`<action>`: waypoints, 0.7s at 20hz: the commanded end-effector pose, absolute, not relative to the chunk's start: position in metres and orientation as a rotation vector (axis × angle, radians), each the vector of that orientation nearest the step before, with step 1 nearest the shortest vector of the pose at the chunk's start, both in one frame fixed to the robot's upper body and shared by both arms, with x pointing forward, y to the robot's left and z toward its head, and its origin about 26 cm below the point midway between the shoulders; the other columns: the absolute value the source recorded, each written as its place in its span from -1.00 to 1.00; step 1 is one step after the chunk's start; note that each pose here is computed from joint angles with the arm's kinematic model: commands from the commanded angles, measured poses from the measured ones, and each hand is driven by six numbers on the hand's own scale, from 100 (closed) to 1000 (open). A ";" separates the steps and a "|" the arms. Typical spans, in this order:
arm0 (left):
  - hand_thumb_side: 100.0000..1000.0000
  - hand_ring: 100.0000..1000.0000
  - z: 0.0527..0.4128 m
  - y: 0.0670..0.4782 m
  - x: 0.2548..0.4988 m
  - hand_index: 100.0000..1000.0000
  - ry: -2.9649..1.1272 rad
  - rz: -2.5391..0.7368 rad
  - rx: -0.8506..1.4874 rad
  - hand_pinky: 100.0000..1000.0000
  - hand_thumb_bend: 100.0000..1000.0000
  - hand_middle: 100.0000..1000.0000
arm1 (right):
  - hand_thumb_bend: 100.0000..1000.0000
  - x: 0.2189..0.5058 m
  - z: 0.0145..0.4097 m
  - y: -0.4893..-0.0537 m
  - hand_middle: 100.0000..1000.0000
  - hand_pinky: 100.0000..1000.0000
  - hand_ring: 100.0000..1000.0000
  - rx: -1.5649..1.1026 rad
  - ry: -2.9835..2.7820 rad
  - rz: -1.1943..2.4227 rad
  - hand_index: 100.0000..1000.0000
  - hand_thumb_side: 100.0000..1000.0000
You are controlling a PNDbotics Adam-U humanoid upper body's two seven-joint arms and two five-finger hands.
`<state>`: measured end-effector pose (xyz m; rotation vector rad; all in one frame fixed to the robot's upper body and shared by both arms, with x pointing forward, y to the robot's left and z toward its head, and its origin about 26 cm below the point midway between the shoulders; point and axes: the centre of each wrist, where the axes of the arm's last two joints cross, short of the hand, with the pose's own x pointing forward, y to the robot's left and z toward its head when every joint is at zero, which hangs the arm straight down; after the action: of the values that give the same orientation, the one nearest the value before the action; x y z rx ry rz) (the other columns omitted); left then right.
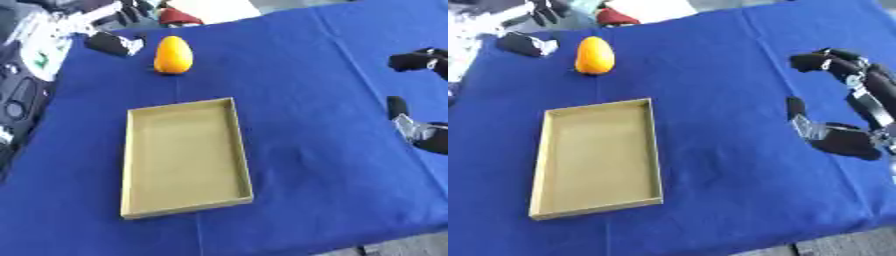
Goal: Pick up objects on the table and place them in the box.
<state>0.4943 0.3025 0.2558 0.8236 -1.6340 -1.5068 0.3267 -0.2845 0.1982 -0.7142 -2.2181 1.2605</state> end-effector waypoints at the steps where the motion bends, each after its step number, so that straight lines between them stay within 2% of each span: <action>1: -0.30 0.50 0.268 0.303 0.495 0.85 -1.643 -1.507 0.895 0.38 -0.98 0.56 | -1.00 0.325 0.208 -0.282 0.42 0.49 0.45 -0.718 -2.251 1.270 0.73 -0.20; 8: -0.26 0.49 0.249 0.299 0.498 0.85 -1.614 -1.513 0.928 0.36 -0.98 0.56 | -1.00 0.326 0.208 -0.282 0.42 0.50 0.45 -0.713 -2.258 1.269 0.73 -0.20; 14: -0.16 0.40 0.234 0.296 0.500 0.84 -1.547 -1.561 0.940 0.35 -0.88 0.54 | -1.00 0.327 0.208 -0.280 0.42 0.50 0.45 -0.707 -2.261 1.273 0.73 -0.20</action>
<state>0.4997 0.2925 0.2218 0.8990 -1.5406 -1.5608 0.3277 -0.2807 0.1992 -0.6928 -2.2345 1.2643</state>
